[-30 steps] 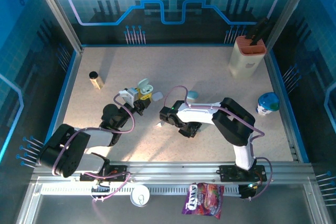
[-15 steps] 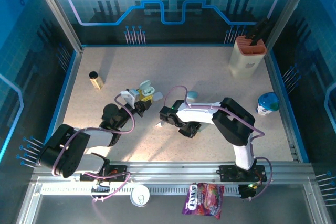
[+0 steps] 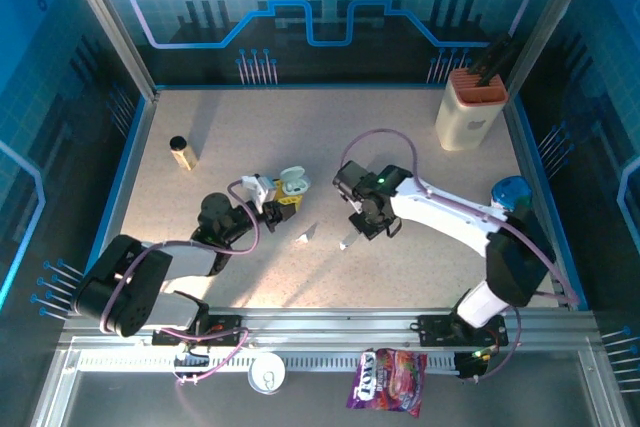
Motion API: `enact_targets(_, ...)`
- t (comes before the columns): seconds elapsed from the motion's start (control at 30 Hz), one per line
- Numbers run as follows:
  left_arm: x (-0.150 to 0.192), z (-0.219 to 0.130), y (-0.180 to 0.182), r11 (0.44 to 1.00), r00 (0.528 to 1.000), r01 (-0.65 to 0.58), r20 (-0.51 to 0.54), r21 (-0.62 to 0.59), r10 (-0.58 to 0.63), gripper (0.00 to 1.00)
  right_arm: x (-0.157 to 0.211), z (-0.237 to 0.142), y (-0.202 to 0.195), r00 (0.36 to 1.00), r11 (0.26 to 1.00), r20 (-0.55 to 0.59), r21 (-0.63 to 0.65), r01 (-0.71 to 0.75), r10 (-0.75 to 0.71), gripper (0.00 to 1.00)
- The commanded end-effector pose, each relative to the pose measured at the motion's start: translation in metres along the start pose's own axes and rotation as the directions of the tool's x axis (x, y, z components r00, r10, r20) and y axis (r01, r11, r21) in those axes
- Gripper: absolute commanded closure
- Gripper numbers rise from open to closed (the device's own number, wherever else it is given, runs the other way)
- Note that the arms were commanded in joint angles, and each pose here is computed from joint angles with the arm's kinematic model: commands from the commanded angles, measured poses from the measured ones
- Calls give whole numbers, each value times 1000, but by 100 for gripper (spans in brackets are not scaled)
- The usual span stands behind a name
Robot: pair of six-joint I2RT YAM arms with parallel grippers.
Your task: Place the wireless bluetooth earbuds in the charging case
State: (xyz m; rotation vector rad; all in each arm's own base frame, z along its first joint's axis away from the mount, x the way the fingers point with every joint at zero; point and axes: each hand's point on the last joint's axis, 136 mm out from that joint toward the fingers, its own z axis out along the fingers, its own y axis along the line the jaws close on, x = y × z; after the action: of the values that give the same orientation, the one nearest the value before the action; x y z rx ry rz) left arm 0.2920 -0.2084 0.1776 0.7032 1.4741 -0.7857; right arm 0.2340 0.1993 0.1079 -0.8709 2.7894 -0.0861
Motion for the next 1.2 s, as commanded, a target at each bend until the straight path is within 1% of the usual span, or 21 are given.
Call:
enact_targets(0.0,-7,6,-14,993,1000,-12,11,114,11,67,-12,-26,20,996,983,88,-182,2,14,82)
enact_targets(0.27,-6,16,-36,971,999,-29,34,235,22,67,-41,-89,39,955,907,282,-420,35,94,82)
enact_targets(0.4,-4,26,-51,956,999,-42,38,292,33,66,-54,-115,47,929,849,342,-525,62,144,82)
enact_targets(0.5,-4,32,-60,942,999,-46,40,333,35,66,-61,-128,51,916,815,368,-573,86,162,82)
enact_targets(0.7,-5,40,-76,917,999,-47,41,395,33,66,-66,-139,56,905,778,387,-618,113,176,82)
enact_targets(1.17,-12,39,-94,889,997,-67,62,454,44,67,-66,-128,50,909,789,371,-608,86,187,82)
